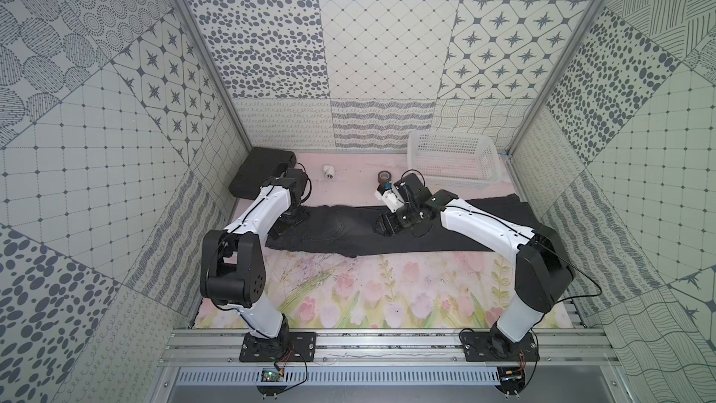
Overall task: Roll up the long pants
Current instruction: Fold the long pant at the center of the board.
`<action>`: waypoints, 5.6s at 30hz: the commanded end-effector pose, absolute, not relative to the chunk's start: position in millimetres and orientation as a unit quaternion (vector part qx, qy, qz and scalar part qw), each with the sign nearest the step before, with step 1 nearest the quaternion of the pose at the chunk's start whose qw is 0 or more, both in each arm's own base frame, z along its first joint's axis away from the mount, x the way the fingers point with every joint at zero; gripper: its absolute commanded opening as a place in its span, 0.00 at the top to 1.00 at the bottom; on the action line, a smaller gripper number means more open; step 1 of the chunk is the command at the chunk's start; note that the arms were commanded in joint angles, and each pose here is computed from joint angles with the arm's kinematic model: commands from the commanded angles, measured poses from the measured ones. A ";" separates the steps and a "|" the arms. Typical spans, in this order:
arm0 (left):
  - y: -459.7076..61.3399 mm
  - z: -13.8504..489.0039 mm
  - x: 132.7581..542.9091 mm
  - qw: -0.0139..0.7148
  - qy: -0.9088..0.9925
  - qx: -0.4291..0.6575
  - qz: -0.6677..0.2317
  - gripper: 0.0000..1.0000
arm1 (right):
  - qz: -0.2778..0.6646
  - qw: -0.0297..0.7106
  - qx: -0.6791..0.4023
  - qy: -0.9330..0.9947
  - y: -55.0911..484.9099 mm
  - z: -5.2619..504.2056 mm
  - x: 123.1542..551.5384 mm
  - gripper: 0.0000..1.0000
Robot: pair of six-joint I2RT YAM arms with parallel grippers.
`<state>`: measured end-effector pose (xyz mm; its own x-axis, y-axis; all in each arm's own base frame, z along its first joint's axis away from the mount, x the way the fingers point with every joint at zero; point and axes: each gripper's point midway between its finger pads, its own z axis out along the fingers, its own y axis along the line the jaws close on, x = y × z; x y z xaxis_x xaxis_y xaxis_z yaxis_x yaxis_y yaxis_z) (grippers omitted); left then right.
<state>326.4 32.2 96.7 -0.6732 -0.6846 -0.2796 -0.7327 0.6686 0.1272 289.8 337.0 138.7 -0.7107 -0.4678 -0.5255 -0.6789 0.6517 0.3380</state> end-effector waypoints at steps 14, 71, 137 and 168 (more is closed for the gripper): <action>19.2 18.5 337.0 0.057 0.909 -0.411 0.027 0.39 | 0.111 0.220 -0.557 0.793 399.9 49.8 277.9 0.40; -99.3 76.4 397.2 0.159 0.942 -0.294 -0.025 0.64 | 0.173 0.161 -0.242 0.941 306.3 65.6 391.0 0.76; -28.7 146.4 371.2 0.179 0.936 -0.298 0.056 0.30 | 0.019 0.054 0.113 0.992 -97.5 -7.7 393.0 0.61; -403.1 55.3 315.6 0.102 0.939 0.282 -0.167 0.42 | 0.266 0.406 0.053 0.873 126.7 368.0 351.3 1.00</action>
<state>307.2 -340.3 68.5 -0.8871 0.3964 -0.2367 0.4408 0.8795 -0.1794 352.1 114.6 331.9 -0.6999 0.2546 -0.6673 -0.0770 0.9020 0.4249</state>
